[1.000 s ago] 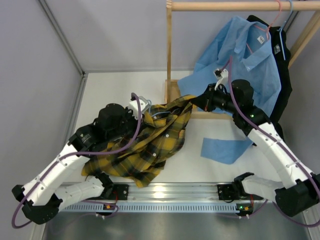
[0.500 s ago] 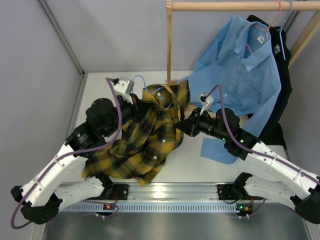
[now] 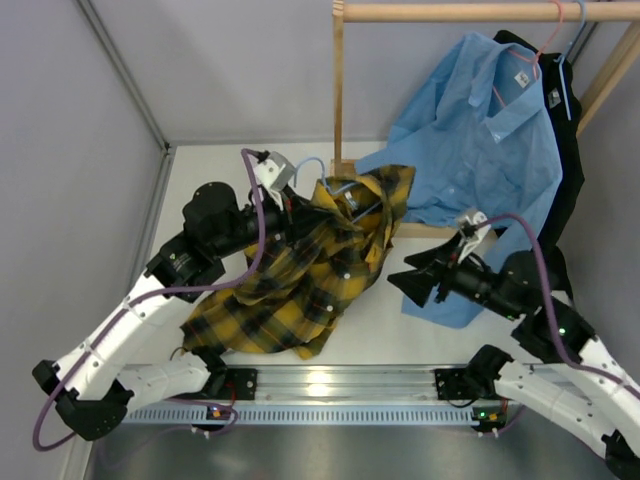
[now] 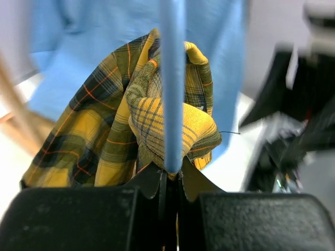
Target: Place the shirt on the hanger
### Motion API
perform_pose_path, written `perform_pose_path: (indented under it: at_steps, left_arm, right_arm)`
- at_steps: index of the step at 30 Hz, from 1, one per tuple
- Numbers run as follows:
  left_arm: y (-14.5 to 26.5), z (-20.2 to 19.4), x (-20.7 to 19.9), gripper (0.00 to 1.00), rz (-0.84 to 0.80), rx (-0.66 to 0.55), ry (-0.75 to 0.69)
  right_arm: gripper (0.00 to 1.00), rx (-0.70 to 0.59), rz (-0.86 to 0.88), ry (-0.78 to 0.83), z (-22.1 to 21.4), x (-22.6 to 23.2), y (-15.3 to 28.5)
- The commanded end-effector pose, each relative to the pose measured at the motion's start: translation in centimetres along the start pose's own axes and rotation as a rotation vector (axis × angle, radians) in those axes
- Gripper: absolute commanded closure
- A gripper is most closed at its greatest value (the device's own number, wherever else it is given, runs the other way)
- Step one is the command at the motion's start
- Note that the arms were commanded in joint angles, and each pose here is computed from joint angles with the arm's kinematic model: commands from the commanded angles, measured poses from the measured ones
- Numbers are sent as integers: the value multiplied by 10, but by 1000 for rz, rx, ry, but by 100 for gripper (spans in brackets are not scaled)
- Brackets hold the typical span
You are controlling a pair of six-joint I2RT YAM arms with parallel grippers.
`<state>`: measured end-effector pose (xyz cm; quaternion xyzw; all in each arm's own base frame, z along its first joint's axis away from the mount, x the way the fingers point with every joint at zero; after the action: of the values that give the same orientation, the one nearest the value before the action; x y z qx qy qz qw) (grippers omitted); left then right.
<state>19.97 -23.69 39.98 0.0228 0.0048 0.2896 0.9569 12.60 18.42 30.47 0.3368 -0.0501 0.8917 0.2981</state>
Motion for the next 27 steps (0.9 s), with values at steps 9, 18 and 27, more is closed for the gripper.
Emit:
perform_pose_path:
  at_steps: [9, 18, 27]
  left_arm:
    - [8, -12, -100, 100, -865, -38, -103]
    - [6, -23, -113, 100, -978, -23, -99]
    - [1, -28, -111, 100, -959, -9, -94]
  right_arm:
    - [31, 94, 283, 339, 65, 87, 23]
    - [51, 184, 397, 308, 77, 108, -19]
    - [94, 203, 517, 297, 70, 119, -17]
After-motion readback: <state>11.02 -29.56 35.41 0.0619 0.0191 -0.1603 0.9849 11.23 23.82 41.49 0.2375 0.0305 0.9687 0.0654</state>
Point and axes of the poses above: each gripper's point midway between its finger pads, its own y axis back along the fingers, its own x axis along the line the jaws close on, z = x × y, the point moved 4 cm from there along y, back along the fingers, and after that the axes turned 13 degrees about -y, right-handed, at the moved point
